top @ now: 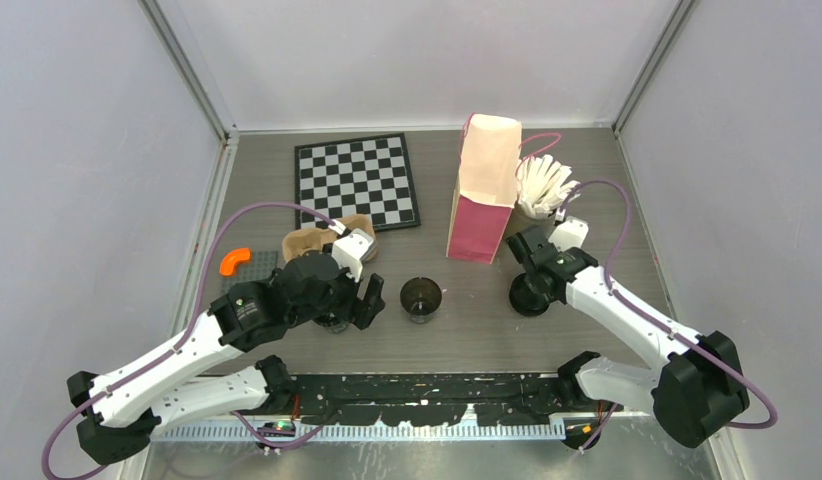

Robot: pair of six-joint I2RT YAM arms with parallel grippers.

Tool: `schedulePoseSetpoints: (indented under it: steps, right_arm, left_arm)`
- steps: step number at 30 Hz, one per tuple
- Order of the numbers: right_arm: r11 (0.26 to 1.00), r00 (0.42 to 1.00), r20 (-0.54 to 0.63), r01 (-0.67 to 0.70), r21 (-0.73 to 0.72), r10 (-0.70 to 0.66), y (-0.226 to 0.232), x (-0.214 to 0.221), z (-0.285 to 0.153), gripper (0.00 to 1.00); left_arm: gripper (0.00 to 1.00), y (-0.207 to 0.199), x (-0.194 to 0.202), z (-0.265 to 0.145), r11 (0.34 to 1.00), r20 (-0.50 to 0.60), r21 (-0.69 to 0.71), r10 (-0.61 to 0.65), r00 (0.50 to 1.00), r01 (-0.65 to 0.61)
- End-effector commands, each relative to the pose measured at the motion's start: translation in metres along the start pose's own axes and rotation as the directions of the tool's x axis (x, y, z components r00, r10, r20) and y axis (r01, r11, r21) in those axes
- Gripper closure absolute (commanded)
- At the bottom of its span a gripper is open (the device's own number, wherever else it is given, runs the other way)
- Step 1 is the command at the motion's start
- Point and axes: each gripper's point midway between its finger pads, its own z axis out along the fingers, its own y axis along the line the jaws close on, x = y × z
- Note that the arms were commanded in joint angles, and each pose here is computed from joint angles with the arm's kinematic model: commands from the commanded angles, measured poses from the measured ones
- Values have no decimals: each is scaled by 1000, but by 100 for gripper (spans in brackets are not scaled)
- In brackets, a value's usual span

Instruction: Pack the takeout coffee

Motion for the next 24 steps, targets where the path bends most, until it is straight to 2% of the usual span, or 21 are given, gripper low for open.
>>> schedulePoseSetpoints:
  steps: [1,6,17,24]
  right_arm:
    - [992,994,47,-103,75,100,-17,-19,-1,71]
    - [992,994,4,-105,70,105,-20,-12,2,63]
    - [991,993,-38,-112,74,115,-24,3,9,69]
    - [991,993,-46,-105,88,109,-24,5,12,69]
  left_arm:
    - [22,1,-9,-2,1000,31,-2,12,999,-12]
    - [22,0,-10,-3,1000,36,1,13,999,-13]
    - [22,-1,-9,-2,1000,32,8,13,999,-14]
    - [22,-1,-9,-3,1000,34,7,11,999,-11]
